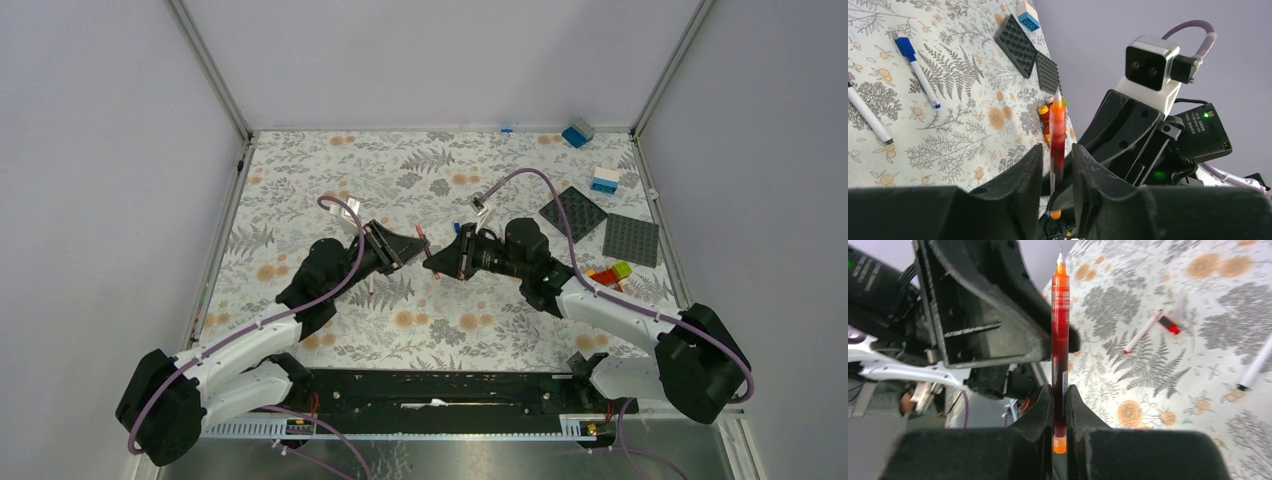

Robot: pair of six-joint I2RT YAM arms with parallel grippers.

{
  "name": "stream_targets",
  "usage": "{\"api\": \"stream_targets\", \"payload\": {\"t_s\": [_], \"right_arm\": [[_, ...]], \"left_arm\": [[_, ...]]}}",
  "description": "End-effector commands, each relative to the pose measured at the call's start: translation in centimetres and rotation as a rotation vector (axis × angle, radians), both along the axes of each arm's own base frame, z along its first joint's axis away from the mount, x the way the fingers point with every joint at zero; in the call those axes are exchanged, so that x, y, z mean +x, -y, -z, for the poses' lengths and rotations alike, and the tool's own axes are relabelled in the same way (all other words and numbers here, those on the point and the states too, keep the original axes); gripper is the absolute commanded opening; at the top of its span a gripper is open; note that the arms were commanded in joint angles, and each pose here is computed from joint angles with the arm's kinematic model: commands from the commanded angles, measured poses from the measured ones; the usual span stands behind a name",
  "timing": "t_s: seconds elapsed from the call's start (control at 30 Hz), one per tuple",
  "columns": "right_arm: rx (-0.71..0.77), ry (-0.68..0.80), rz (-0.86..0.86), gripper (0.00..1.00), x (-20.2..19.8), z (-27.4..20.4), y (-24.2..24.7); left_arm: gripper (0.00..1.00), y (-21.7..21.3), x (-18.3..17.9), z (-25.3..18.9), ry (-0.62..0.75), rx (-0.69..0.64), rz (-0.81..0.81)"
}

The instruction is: Insert the pens into the pen caps

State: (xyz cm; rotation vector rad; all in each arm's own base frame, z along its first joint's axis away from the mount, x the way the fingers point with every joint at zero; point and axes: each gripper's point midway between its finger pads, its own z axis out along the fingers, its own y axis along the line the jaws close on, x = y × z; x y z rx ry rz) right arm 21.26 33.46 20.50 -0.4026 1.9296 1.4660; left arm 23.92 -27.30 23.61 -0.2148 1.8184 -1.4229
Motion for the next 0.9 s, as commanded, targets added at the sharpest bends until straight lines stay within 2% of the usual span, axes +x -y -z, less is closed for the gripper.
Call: {"api": "stream_targets", "payload": {"t_s": [0.0, 0.1, 0.3, 0.47, 0.7, 0.87], "right_arm": [[-0.087, 0.103, 0.163, 0.00, 2.3, -0.3, 2.0], [-0.167, 0.137, 0.234, 0.00, 3.1, 0.7, 3.5], [-0.362, 0.157, 0.401, 0.00, 5.2, 4.2, 7.1], [-0.525, 0.185, 0.477, 0.00, 6.2, 7.0, 9.7], [-0.567, 0.198, 0.460, 0.00, 6.2, 7.8, 9.9], [-0.607, 0.225, 0.479, 0.00, 6.5, 7.8, 10.7]], "left_arm": [[0.33, -0.7, -0.5, -0.3, 0.033, 0.023, -0.005], [0.37, -1.6, -0.1, 1.7, -0.026, 0.101, -0.059], [0.39, -4.2, 1.5, 5.6, -0.149, 0.321, -0.203], [0.44, -6.2, 2.6, 8.5, -0.232, 0.478, -0.300], [0.45, -7.7, 4.8, 11.2, -0.320, 0.642, -0.390], [0.45, -8.4, 6.3, 12.9, -0.376, 0.710, -0.416]]}}
